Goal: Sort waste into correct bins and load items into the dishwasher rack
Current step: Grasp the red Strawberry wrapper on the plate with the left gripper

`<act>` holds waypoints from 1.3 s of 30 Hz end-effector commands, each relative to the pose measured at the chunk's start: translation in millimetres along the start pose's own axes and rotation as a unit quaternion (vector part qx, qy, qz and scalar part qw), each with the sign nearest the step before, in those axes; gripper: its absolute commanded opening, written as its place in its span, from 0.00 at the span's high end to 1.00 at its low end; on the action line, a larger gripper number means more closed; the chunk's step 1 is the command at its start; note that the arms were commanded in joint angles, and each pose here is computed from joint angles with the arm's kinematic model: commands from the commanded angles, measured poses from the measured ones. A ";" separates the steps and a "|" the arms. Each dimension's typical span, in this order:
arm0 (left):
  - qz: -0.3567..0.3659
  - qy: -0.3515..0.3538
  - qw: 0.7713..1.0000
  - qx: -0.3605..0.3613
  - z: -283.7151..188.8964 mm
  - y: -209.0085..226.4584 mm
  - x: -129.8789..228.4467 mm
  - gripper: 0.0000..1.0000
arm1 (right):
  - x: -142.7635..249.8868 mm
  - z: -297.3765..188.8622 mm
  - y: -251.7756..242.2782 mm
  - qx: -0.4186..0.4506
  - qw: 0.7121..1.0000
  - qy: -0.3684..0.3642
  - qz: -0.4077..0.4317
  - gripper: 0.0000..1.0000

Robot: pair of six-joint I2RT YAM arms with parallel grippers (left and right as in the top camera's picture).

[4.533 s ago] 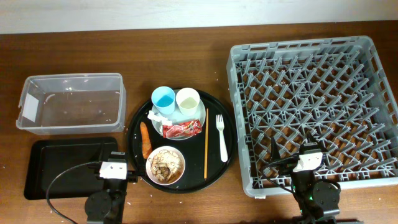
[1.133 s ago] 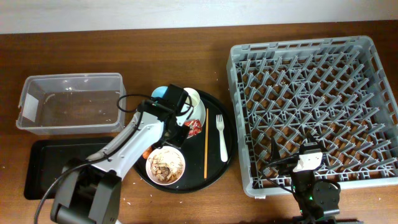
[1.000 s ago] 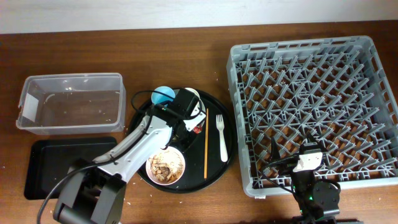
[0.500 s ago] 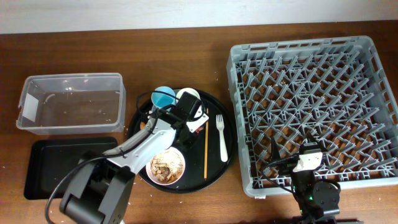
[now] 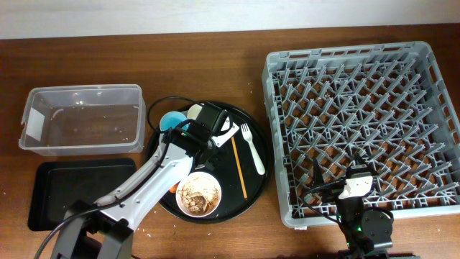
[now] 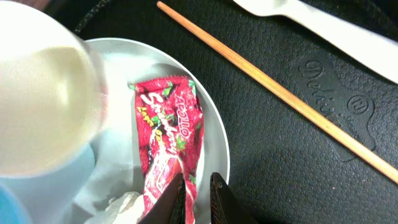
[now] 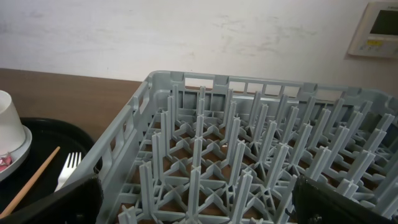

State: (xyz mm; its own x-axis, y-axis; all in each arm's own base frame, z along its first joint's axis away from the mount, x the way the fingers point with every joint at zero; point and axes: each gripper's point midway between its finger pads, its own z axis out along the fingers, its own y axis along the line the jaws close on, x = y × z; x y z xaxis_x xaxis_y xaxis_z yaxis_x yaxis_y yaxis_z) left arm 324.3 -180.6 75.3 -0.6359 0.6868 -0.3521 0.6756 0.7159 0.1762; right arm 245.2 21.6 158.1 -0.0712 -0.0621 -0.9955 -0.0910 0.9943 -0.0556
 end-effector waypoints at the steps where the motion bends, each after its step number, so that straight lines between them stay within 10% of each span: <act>1: -0.018 -0.006 1.000 -0.006 -3.6 4.7 -2.6 0.84 | 3.5 0.2 -3.4 0.009 1.000 0.003 0.002 0.01; 5: -0.016 0.031 0.999 -0.008 23.8 3.9 9.2 0.67 | 3.5 0.2 -3.4 0.009 1.000 0.003 0.002 0.01; 27: -0.074 0.091 0.993 -0.005 56.5 19.5 41.1 0.56 | 3.5 0.2 -3.4 0.009 1.000 0.003 0.002 0.01; 32: -0.076 0.087 0.993 0.027 58.4 7.6 41.9 0.79 | 3.5 0.2 -3.4 0.009 1.000 0.003 0.002 0.01; 33: -0.077 0.087 0.993 0.030 58.3 6.5 41.7 0.98 | 3.5 0.2 -3.4 0.009 1.000 0.003 0.002 0.01; 39: -0.079 0.051 0.995 0.020 29.3 16.5 18.2 1.00 | 3.5 0.2 -3.4 0.009 1.000 0.003 0.002 0.01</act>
State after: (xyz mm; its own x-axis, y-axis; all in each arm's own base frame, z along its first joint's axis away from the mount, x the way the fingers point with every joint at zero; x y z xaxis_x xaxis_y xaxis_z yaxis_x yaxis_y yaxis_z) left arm 321.3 -151.4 12.4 -0.7869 0.5877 -0.1884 0.5826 0.8081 0.0874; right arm 245.2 21.6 158.2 -0.0708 -0.0625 -0.9955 -0.0910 0.9943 -0.0559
